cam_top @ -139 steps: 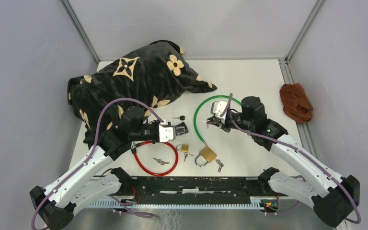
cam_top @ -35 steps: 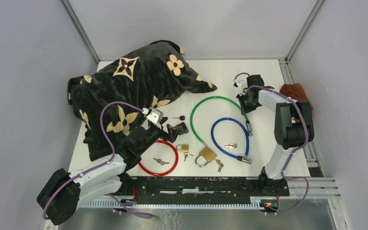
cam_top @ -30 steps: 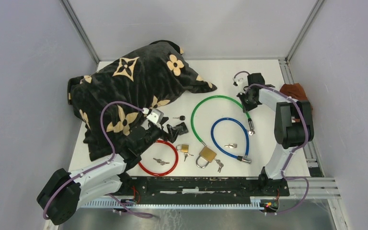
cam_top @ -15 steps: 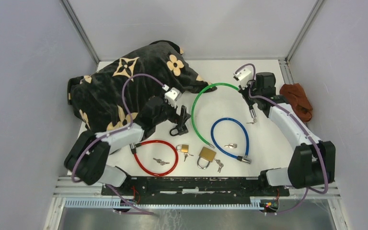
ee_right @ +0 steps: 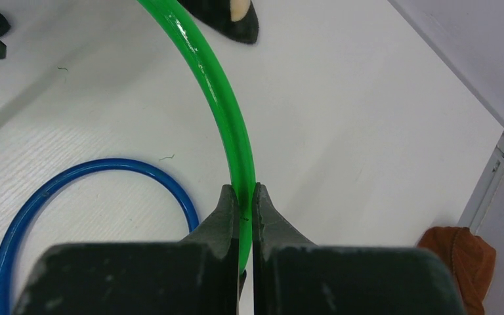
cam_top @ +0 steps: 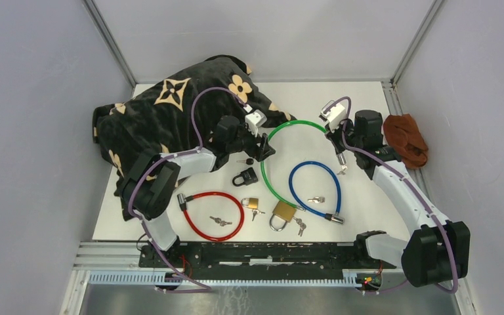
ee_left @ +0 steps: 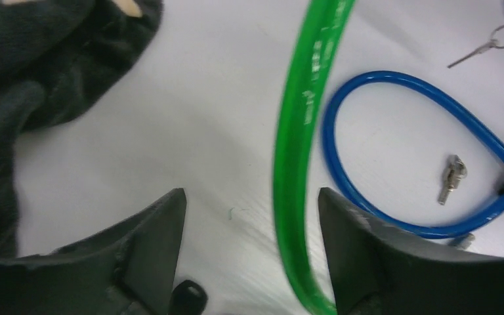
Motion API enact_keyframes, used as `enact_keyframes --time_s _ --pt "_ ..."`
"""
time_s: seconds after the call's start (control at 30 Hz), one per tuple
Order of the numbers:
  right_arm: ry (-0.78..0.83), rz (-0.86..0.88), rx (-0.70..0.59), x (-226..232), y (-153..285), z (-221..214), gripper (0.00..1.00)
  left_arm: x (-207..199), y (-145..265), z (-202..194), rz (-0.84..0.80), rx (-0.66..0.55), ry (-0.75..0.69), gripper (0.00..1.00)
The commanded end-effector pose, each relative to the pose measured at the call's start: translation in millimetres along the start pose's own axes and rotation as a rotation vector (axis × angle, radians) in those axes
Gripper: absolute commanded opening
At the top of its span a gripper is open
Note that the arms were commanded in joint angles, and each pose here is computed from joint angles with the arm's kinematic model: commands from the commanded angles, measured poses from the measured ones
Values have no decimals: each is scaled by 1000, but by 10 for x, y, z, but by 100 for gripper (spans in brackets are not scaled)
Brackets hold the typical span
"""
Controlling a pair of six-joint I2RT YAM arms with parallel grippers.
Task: Lock with the key
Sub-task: Pick up the lock from the center of the board.
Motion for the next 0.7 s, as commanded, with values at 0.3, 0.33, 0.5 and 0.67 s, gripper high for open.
enact_keyframes --time_s 0.3,0.33,0.5,0.67 --pt "61 132 -173 4 92 503 41 -681 389 378 -292 -109 -325 2" --pt "71 124 -179 -28 128 531 46 -699 460 400 -289 -117 -361 2" --pt "107 184 -214 50 230 530 60 -803 732 460 -288 -149 -433 2" --pt "124 279 -237 211 252 496 63 -893 934 465 -296 -185 -497 2"
Point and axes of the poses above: each gripper's point midway between its finger pads, its own y axis back along the fingers, its own x axis along the line the jaws close on, z = x × y, the point moved 3 cm from there along y, back along the fingers, and after that the axes turned 11 degrees about y, right-handed, at the moved point
